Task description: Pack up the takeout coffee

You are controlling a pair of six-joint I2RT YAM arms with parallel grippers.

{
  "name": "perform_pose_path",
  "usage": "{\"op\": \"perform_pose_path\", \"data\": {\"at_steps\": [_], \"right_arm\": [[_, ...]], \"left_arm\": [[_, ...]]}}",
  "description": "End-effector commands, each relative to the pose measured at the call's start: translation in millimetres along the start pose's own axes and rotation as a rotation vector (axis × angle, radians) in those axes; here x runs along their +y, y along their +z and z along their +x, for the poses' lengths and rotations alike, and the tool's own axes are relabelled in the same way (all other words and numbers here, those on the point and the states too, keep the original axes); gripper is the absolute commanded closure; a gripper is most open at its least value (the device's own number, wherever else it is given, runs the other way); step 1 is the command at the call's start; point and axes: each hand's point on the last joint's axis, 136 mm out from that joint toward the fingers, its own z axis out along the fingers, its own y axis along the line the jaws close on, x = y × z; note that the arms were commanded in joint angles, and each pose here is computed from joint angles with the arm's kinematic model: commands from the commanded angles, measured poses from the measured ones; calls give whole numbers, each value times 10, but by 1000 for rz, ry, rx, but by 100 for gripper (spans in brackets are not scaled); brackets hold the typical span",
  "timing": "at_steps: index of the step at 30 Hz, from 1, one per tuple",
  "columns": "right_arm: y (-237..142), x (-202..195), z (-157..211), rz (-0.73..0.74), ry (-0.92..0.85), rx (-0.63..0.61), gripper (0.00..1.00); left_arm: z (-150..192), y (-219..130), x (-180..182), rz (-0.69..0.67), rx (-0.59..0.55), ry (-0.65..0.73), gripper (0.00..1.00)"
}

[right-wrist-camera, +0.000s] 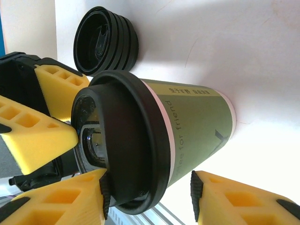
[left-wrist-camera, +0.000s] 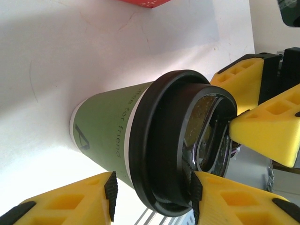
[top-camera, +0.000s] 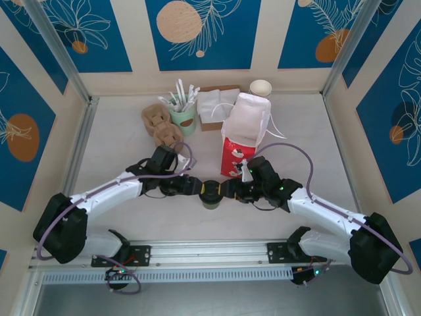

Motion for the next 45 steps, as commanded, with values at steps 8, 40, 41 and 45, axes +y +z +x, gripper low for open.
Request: {"op": "perform_pose_path", "data": {"at_steps": [8, 40, 41, 45], "right_arm": [[-76, 151, -39, 2, 4, 7, 47], [-1165, 1300, -598, -145, -398, -213, 51], [-1230, 1324, -652, -153, -406, -230, 51], [-1529, 1400, -908, -165, -425, -315, 51]], "left_arm": [[-100, -143, -162, -20, -24, 53, 50], [-1521, -1676, -870, -340, -624, 296, 39], [-1587, -1748, -885, -358, -648, 303, 39], [-1804, -1997, -929, -407, -730, 322, 37]]}}
